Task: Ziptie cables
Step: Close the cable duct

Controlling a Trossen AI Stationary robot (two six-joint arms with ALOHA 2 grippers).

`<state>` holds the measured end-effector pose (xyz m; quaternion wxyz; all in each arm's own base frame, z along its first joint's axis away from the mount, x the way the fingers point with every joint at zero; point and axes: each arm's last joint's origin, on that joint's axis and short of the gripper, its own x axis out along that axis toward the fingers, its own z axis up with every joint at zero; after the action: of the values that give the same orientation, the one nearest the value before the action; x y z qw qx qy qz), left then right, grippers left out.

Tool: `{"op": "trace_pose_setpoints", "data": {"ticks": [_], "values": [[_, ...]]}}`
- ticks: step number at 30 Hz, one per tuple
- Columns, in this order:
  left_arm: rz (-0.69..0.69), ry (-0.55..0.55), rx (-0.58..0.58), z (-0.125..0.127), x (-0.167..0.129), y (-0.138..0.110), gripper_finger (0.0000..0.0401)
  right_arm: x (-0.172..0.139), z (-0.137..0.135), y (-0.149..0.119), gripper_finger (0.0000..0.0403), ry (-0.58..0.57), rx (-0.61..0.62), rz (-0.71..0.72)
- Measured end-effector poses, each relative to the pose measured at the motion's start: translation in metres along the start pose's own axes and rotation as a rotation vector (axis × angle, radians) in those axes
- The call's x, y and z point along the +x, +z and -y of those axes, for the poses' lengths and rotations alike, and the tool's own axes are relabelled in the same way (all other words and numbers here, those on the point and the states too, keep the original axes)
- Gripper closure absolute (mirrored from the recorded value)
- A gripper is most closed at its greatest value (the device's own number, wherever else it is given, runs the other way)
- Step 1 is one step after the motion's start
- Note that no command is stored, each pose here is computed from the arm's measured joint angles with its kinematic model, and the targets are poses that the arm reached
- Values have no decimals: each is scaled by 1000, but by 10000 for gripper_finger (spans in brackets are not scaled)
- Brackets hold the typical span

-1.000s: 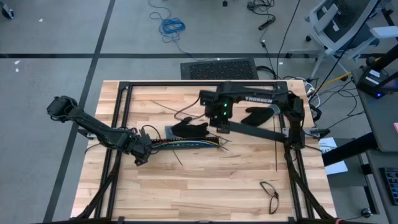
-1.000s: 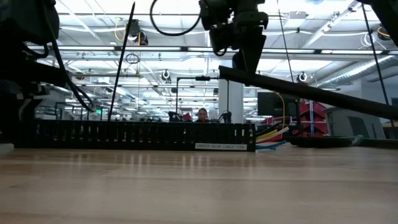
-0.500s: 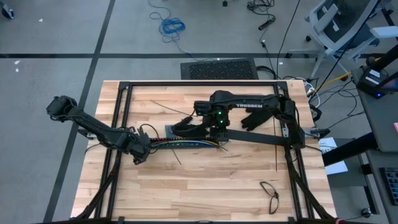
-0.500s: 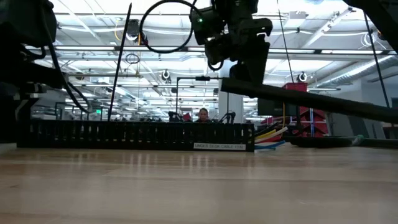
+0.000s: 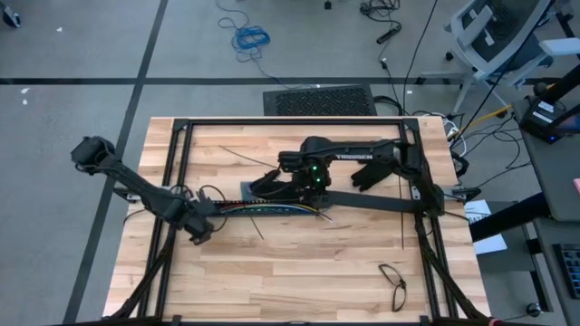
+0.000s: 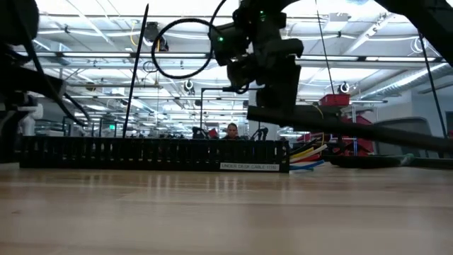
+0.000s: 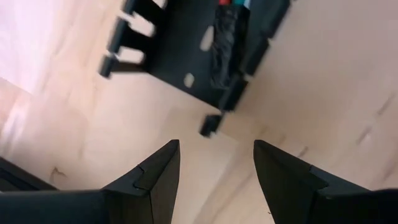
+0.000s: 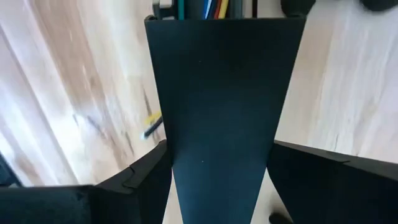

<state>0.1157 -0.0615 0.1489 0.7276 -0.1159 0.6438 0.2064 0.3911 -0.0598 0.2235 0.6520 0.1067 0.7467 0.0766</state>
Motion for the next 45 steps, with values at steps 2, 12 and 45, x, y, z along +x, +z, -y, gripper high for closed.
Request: {"op": "trace_pose_setpoints", "data": {"ticks": [2, 12, 45], "values": [[-7, -10, -1, 2, -1, -3, 200, 1, 1, 3, 172, -4, -6, 24], [19, -32, 43, 10, -5, -15, 200, 0, 0, -2, 172, 3, -23, -12], [598, -179, 78, 21, -34, 62, 200, 0, 0, -2, 172, 0, 83, -4]]}}
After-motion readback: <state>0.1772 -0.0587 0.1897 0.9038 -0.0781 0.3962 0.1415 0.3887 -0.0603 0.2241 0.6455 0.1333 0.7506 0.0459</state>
